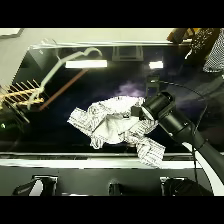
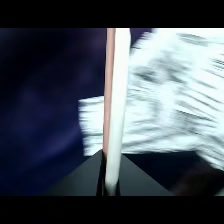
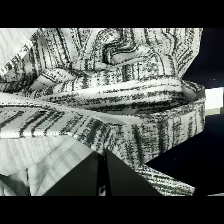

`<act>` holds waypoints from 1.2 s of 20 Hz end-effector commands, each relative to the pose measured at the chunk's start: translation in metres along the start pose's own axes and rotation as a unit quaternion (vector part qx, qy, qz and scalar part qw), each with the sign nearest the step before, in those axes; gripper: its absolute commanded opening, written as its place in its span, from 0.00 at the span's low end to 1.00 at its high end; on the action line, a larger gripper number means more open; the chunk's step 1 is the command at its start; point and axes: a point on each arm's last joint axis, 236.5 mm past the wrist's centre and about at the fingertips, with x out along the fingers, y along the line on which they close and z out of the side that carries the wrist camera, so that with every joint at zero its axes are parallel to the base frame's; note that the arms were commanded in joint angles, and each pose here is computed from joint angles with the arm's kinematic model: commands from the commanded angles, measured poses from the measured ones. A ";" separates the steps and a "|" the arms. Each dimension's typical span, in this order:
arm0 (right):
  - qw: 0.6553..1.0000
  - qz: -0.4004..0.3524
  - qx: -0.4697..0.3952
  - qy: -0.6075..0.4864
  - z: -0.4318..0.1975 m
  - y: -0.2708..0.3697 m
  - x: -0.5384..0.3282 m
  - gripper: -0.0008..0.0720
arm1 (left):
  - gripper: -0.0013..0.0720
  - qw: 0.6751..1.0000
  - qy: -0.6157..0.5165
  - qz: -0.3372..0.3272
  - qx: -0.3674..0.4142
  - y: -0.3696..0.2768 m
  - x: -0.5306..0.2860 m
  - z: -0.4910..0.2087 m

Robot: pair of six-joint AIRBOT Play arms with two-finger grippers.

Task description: Fold the clothes and pants, and hang the long-sleeved shirts on hangers.

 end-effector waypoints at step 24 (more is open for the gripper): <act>0.990 -0.050 0.118 -0.058 0.030 -0.009 0.028 0.07 | 0.06 0.992 0.000 -0.119 -0.045 -0.134 0.004 -0.075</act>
